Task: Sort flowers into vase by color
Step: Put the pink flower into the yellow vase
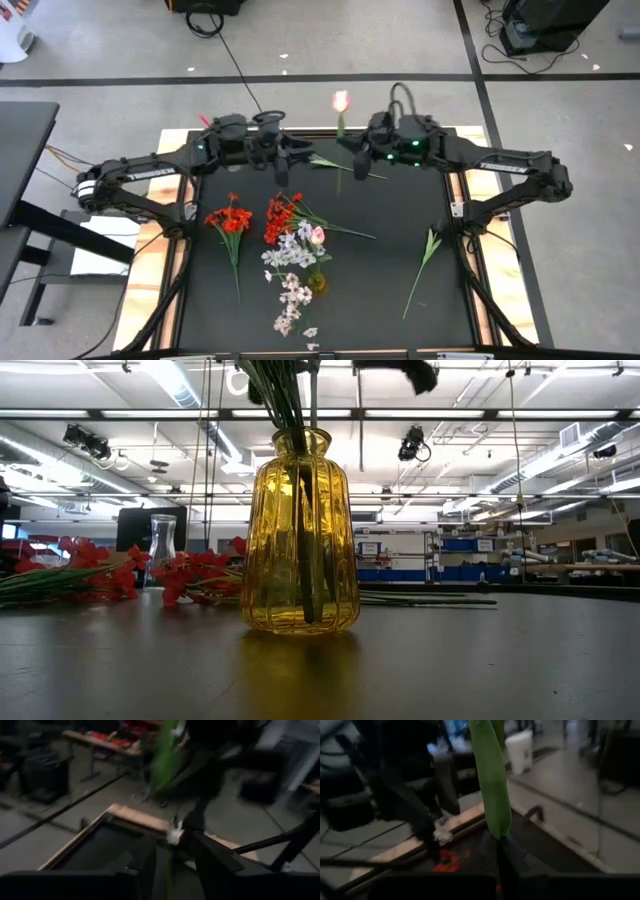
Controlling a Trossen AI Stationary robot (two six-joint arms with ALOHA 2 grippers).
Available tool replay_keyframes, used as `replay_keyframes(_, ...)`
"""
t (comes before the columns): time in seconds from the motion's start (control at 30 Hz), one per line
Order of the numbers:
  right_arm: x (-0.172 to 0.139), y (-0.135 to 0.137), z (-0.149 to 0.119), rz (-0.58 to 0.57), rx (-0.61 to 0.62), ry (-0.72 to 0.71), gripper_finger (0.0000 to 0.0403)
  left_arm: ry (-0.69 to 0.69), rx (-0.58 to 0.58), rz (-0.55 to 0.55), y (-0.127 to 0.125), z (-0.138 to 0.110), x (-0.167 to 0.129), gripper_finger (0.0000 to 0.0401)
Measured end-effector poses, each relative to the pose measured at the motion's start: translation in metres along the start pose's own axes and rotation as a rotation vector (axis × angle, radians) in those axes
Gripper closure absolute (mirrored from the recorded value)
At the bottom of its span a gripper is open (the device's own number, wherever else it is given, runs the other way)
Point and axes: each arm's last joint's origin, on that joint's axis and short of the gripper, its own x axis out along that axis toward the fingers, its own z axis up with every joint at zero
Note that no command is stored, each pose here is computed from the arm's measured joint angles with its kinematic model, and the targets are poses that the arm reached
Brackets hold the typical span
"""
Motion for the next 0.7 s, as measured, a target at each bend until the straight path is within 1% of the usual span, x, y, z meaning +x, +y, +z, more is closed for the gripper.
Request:
replay_keyframes(0.07, -0.011, 0.000, 0.007, 0.007, -0.023, -0.033, 0.0398, 0.020, -0.009, 0.026, 0.003, 0.003, -0.011, 0.0259)
replay_keyframes(0.13, -0.022, 0.000, 0.012, 0.012, -0.045, -0.050, 0.0398, 0.010, -0.001, 0.034, 0.000, 0.008, -0.024, 0.0258)
replay_keyframes(0.27, -0.041, 0.003, 0.018, -0.005, -0.083, -0.081, 0.0398, -0.012, 0.054, 0.093, -0.005, 0.017, -0.050, 0.0264)
replay_keyframes(0.4, -0.053, 0.007, 0.017, -0.011, -0.119, -0.073, 0.0400, -0.036, 0.079, 0.093, -0.008, 0.018, -0.072, 0.0270)
replay_keyframes(0.5, -0.060, 0.010, 0.009, 0.020, -0.105, -0.079, 0.0401, -0.049, 0.072, 0.062, -0.013, 0.012, -0.089, 0.0271)
replay_keyframes(0.57, -0.065, 0.012, 0.002, 0.066, -0.080, -0.089, 0.0401, -0.056, 0.062, 0.025, -0.019, 0.010, -0.098, 0.0271)
replay_keyframes(0.7, -0.074, 0.020, -0.011, 0.244, -0.060, -0.100, 0.0401, -0.097, 0.062, -0.103, -0.036, 0.014, -0.115, 0.0271)
